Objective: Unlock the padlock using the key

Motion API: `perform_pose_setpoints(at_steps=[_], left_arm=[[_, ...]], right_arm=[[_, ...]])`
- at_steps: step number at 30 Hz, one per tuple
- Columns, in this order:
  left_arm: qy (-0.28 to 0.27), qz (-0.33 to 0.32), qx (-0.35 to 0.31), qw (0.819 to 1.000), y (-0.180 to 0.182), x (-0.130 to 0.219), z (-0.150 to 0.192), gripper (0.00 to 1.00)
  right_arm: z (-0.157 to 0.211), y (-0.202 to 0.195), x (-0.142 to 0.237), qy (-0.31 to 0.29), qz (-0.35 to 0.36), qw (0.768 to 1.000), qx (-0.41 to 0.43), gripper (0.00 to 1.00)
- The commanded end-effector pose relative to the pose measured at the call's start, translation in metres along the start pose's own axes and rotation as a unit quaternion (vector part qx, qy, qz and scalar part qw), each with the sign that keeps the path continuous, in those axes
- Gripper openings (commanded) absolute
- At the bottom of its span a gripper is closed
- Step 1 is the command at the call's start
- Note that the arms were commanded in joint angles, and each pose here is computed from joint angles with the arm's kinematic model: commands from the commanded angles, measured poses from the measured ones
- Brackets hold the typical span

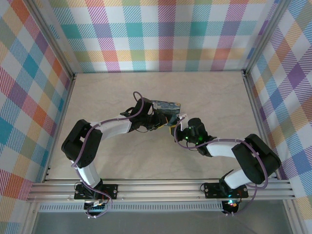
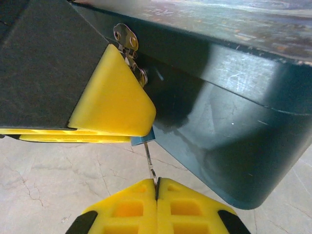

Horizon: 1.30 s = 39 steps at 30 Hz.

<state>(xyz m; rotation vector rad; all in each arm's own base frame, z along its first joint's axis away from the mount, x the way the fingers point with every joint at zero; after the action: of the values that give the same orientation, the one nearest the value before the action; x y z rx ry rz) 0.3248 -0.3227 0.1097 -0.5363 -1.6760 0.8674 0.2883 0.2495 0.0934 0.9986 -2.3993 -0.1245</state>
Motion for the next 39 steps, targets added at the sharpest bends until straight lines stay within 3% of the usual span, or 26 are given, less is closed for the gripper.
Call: perform_pose_setpoints(at_steps=[1, 39], left_arm=[[0.011, 0.016, 0.003, 1.0, -0.009, 0.005, 0.01, 0.19], [0.005, 0.032, 0.056, 0.998, -0.008, 0.004, 0.006, 0.17]], right_arm=[[-0.016, 0.009, 0.001, -0.036, -0.017, 0.999, 0.01, 0.0], [0.003, 0.001, 0.006, -0.02, 0.0, 1.0, 0.005, 0.0]])
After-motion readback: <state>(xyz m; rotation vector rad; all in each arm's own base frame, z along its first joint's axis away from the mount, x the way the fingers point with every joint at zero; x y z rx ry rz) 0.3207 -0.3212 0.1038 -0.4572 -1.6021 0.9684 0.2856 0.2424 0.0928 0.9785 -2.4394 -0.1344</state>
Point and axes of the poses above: each hand's point on the last joint's axis, 136 mm out from that joint toward the fingers, its own x axis back along the fingers, its own y axis along the line the jaws close on, z = x × y, the point moved 1 cm from there along x, back along the fingers, and after that the axes turned 4 degrees about x, right-handed, at the moved point
